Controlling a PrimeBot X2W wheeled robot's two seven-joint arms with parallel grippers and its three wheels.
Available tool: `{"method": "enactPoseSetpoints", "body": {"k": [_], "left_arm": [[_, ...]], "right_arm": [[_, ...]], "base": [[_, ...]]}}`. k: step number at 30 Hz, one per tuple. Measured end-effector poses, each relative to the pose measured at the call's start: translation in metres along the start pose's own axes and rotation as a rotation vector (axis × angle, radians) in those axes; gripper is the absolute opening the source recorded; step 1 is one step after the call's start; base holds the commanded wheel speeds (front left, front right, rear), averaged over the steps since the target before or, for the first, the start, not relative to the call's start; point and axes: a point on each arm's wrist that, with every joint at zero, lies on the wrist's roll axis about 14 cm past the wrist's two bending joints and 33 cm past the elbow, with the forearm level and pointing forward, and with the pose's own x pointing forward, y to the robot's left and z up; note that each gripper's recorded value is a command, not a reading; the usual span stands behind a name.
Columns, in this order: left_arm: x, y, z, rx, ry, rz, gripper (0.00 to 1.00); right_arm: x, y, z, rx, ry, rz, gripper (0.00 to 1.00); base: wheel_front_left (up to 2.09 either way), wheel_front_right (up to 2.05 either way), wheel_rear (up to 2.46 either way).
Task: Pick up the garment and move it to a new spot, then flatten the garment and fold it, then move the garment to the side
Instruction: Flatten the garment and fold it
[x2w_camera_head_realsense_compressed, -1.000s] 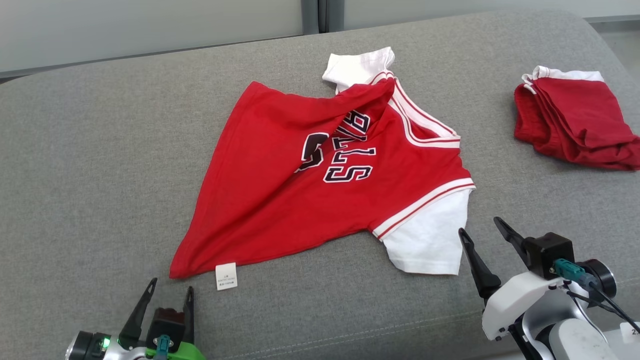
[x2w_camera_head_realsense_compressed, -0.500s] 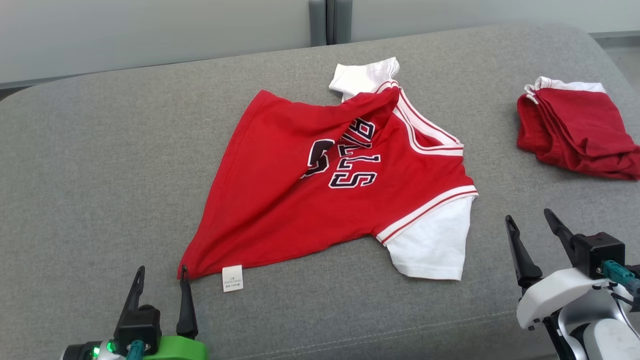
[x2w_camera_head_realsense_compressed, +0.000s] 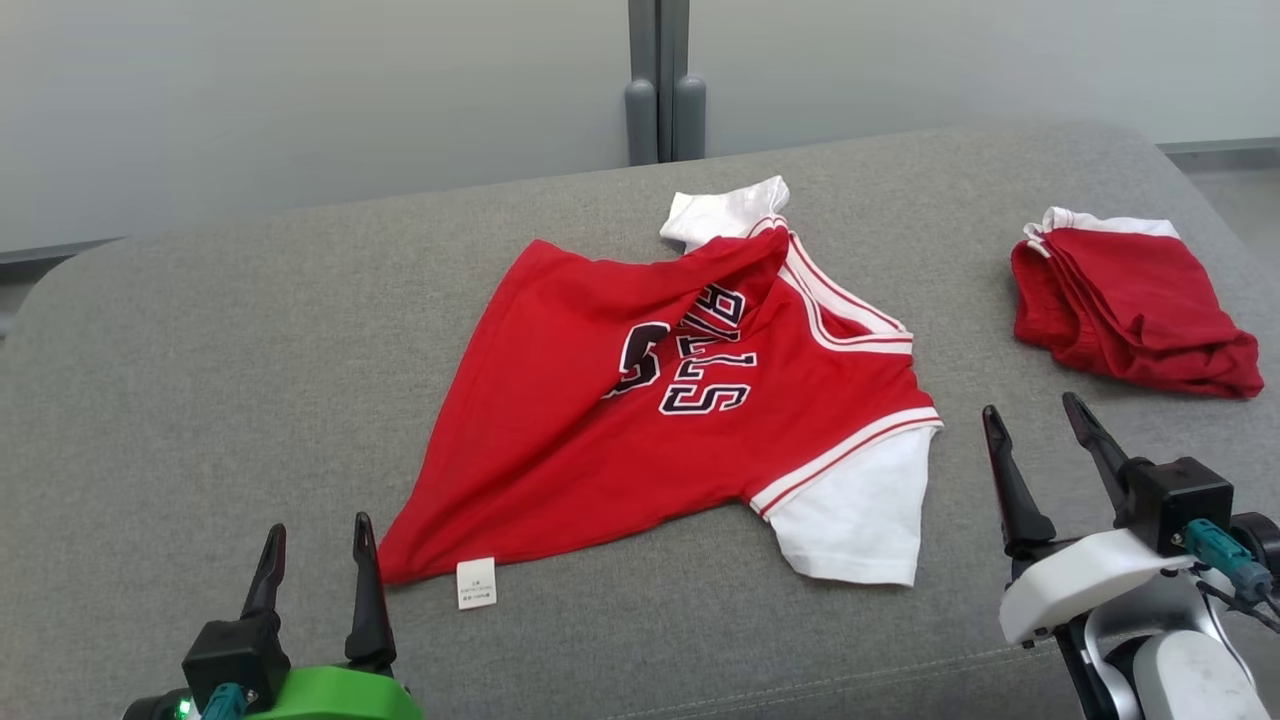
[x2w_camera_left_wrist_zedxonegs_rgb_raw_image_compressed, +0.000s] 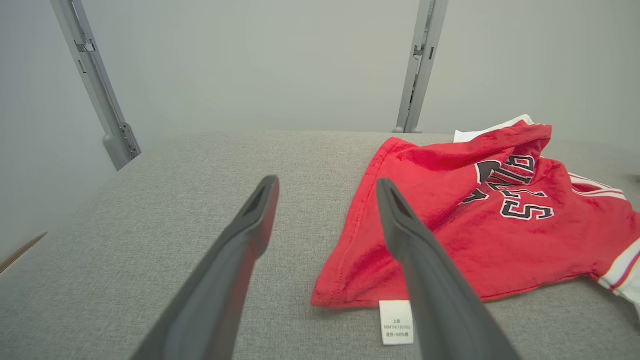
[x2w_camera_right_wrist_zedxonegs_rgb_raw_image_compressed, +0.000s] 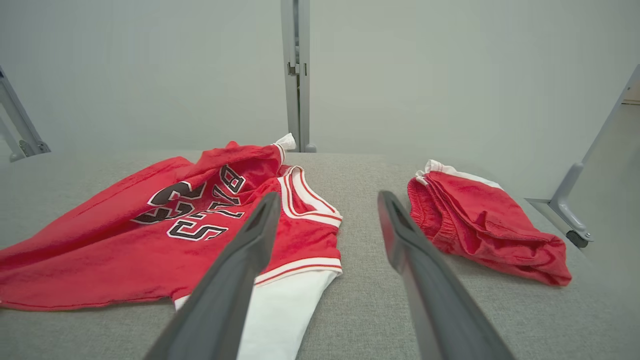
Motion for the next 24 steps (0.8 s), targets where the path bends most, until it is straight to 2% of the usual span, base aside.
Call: {"method": "enactPoseSetpoints", "body": {"k": [8, 13, 24], "left_arm": [[-0.017, 0.005, 0.007, -0.027, 0.023, 0.002, 1.00], [-0.026, 0.006, 0.007, -0.033, 0.045, 0.002, 1.00], [-0.031, 0.005, 0.003, -0.024, 0.072, -0.010, 1.00]], "right_arm": [[-0.003, 0.024, 0.016, 0.029, -0.060, 0.050, 1.00], [-0.004, 0.038, 0.013, 0.047, -0.058, 0.079, 1.00], [-0.004, 0.044, 0.008, 0.052, -0.045, 0.092, 1.00]], "base": [[0.00, 0.00, 0.00], [0.00, 0.00, 0.00], [0.00, 0.00, 0.00]]}}
